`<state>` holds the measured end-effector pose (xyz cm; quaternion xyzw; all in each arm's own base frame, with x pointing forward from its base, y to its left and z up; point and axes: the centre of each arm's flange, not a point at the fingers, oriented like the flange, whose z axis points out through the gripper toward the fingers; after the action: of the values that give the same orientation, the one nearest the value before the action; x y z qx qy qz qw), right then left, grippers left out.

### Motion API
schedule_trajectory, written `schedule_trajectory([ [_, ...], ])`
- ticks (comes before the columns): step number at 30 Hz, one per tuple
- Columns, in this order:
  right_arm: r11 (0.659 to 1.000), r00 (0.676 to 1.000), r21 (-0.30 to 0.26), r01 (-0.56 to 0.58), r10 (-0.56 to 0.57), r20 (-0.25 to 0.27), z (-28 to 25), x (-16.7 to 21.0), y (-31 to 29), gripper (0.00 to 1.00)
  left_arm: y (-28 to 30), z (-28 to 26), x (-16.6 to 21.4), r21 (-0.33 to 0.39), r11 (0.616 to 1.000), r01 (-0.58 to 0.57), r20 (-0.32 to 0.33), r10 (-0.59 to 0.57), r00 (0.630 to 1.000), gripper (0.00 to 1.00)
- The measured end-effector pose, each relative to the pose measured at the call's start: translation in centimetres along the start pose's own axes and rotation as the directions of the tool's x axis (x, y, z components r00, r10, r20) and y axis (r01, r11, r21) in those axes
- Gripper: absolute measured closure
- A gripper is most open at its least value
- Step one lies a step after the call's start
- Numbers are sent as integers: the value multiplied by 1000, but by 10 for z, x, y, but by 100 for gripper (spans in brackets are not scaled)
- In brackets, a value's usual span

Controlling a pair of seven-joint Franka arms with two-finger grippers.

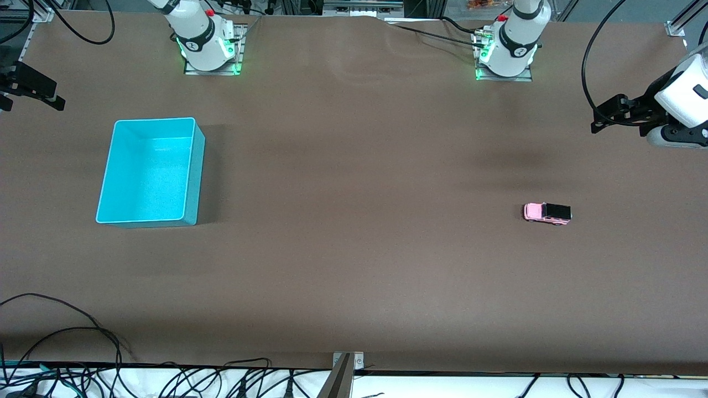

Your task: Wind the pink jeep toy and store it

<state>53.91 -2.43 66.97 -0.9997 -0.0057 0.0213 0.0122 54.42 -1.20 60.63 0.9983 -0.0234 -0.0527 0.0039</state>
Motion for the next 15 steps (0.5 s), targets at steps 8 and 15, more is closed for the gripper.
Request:
schedule_trajectory([
  [8,1000,1000,0,0,0,0,0,0,0,0,-1,0,0,0,1000,1,0,-1,1000,0],
  [15,1000,1000,0,0,0,0,0,0,0,0,-1,0,0,0,1000,2,0,-2,1000,0],
])
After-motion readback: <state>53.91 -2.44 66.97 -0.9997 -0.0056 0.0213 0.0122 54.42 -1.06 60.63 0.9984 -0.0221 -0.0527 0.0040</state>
